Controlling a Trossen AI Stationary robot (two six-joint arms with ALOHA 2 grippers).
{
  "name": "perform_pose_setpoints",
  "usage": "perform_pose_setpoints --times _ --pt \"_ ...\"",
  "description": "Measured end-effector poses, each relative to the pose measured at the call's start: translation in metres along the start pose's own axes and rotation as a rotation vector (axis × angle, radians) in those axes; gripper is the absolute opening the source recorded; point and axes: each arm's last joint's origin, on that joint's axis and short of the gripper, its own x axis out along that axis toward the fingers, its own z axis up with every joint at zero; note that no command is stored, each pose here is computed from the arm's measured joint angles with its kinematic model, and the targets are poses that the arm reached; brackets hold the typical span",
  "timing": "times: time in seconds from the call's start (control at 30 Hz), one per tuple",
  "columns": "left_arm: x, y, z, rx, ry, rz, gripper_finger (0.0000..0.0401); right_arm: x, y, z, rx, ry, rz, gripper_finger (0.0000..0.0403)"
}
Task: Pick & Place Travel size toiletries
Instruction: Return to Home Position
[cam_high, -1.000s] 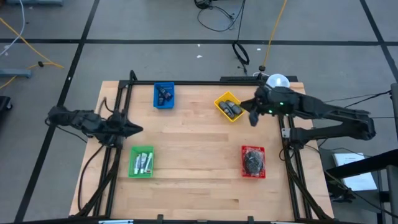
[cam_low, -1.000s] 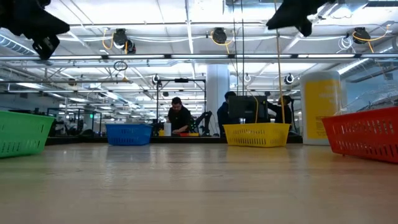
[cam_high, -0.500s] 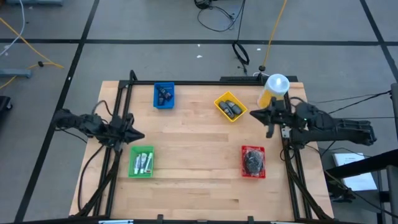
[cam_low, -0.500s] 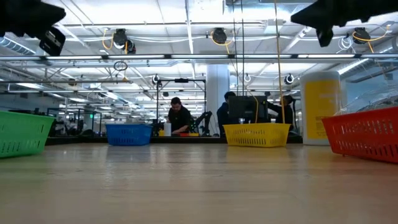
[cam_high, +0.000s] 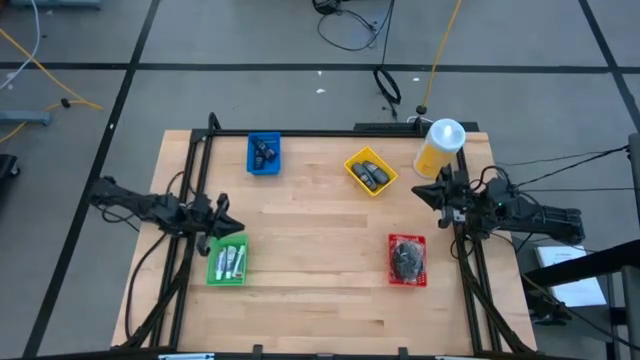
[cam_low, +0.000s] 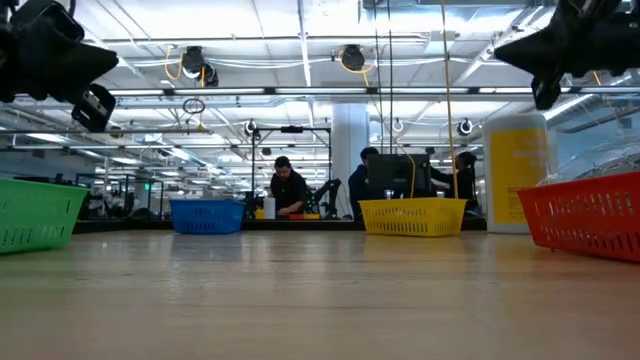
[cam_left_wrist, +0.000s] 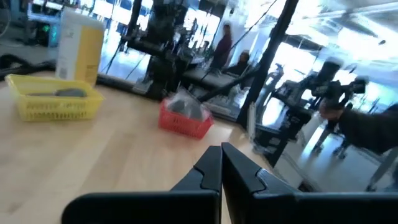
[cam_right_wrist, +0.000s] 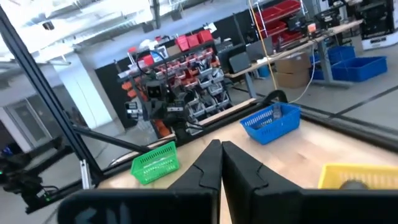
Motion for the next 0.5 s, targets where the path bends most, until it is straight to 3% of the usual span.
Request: perform_pose_setpoints --times 0.37,0.5 --pt "0.000 0.000 -0.002 0.031 0.001 -0.026 0.0004 0.008 -0.013 -0.050 0.060 0.092 0.183 0.0000" --pt "0.000 0.000 -0.002 0.032 0.001 -0.027 0.0017 0.008 -0.011 -0.047 0.075 0.060 0.235 0.0000"
